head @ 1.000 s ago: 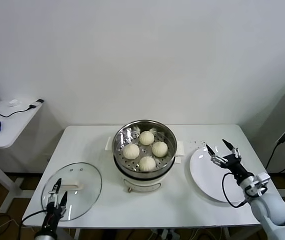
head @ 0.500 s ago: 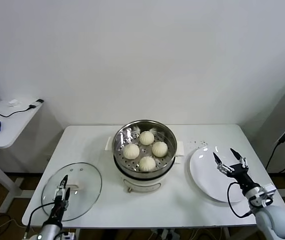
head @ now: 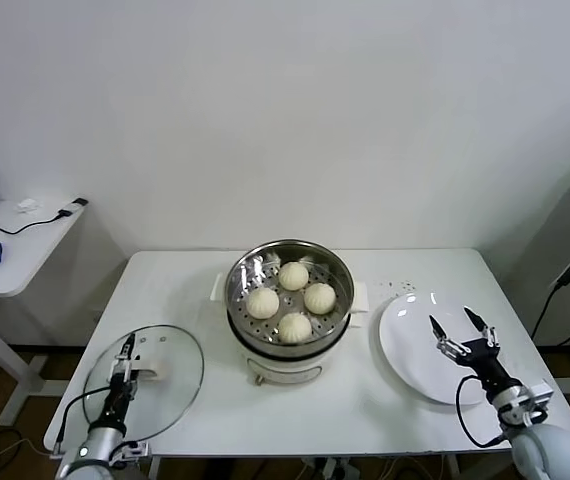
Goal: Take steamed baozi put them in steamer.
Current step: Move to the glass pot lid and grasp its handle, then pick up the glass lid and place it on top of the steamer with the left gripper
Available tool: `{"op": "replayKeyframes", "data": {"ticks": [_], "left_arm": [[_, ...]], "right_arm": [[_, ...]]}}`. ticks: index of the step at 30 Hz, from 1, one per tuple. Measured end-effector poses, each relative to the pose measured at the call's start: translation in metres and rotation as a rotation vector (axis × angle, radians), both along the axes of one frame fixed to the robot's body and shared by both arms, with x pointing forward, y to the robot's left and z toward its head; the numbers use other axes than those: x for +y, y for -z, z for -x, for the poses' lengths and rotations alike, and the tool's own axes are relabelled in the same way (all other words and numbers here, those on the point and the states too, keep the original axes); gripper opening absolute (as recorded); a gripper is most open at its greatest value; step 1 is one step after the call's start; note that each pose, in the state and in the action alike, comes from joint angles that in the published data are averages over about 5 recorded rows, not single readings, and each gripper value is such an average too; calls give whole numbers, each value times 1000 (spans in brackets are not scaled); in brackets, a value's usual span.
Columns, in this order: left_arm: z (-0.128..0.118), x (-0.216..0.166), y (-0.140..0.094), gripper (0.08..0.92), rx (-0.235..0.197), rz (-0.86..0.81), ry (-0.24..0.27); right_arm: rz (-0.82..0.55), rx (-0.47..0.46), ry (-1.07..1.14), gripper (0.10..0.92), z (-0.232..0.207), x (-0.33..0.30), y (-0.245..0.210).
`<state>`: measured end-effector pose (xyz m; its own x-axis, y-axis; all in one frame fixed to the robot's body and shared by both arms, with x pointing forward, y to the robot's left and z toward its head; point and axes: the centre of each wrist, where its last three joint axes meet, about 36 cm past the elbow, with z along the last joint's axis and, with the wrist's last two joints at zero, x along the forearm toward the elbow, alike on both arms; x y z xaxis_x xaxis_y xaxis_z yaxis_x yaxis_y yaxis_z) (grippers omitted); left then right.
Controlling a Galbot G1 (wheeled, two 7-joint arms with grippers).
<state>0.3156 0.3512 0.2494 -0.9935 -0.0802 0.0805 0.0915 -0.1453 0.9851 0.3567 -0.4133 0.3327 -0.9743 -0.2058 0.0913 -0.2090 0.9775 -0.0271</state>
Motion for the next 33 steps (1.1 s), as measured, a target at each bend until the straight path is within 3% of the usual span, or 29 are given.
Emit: {"op": "replayKeyframes", "data": {"ticks": [21, 33], "left_arm": [[-6, 3, 9, 180, 0, 67, 17], [7, 3, -36, 150, -48, 81, -14]], "right_arm": [[34, 12, 18, 823, 7, -9, 9], [51, 6, 23, 823, -1, -15, 7]]}}
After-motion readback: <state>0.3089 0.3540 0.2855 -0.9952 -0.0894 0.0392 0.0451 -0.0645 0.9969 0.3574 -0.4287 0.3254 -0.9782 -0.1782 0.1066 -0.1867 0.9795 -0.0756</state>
